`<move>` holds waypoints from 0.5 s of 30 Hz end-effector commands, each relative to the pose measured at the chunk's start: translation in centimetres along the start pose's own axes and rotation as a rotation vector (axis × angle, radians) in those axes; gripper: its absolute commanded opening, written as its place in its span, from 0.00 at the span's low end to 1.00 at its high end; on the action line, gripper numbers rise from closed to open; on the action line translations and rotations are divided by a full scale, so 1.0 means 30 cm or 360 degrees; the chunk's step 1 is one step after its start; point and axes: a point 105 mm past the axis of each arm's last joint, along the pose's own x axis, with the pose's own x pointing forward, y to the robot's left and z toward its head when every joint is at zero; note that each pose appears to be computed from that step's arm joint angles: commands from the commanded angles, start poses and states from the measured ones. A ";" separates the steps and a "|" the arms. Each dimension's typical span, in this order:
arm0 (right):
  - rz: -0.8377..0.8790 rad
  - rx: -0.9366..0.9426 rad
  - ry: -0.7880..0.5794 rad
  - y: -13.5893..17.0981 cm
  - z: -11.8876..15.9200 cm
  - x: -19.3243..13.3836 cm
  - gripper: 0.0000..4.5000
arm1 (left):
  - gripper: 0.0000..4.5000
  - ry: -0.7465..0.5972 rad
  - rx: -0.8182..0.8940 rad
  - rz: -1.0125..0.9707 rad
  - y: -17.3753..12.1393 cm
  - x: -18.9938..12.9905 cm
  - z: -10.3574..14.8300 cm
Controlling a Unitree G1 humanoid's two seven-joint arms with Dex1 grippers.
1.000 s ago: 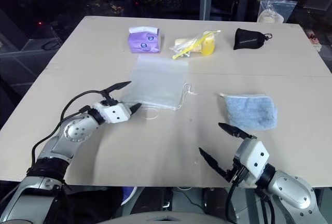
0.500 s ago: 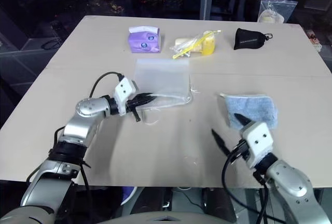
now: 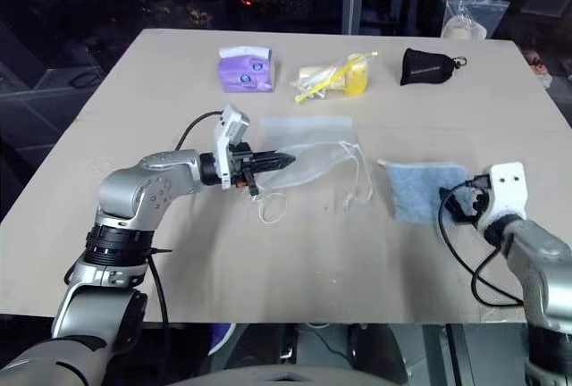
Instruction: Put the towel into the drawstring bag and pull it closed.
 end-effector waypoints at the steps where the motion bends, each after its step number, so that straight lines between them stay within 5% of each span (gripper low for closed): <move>1: 0.0267 0.0096 0.0190 0.069 -0.073 0.041 1.00 | 0.01 -0.0061 0.0087 0.0077 0.009 0.010 0.058; 4: 0.0389 -0.0035 0.0229 0.110 -0.101 0.048 0.88 | 0.00 -0.0062 0.0074 0.0120 0.014 0.017 0.055; 8: 0.0490 -0.0129 0.0114 0.149 -0.085 0.030 0.50 | 0.00 -0.0060 0.0057 0.0119 0.004 0.026 0.047; 12: 0.0811 -0.0078 -0.0301 0.263 0.024 -0.079 0.09 | 0.00 -0.0048 0.0025 0.0095 -0.010 0.052 0.040; 15: 0.1094 -0.0010 -0.0499 0.366 0.073 -0.183 0.03 | 0.00 -0.0011 0.0054 0.0068 -0.022 0.074 0.025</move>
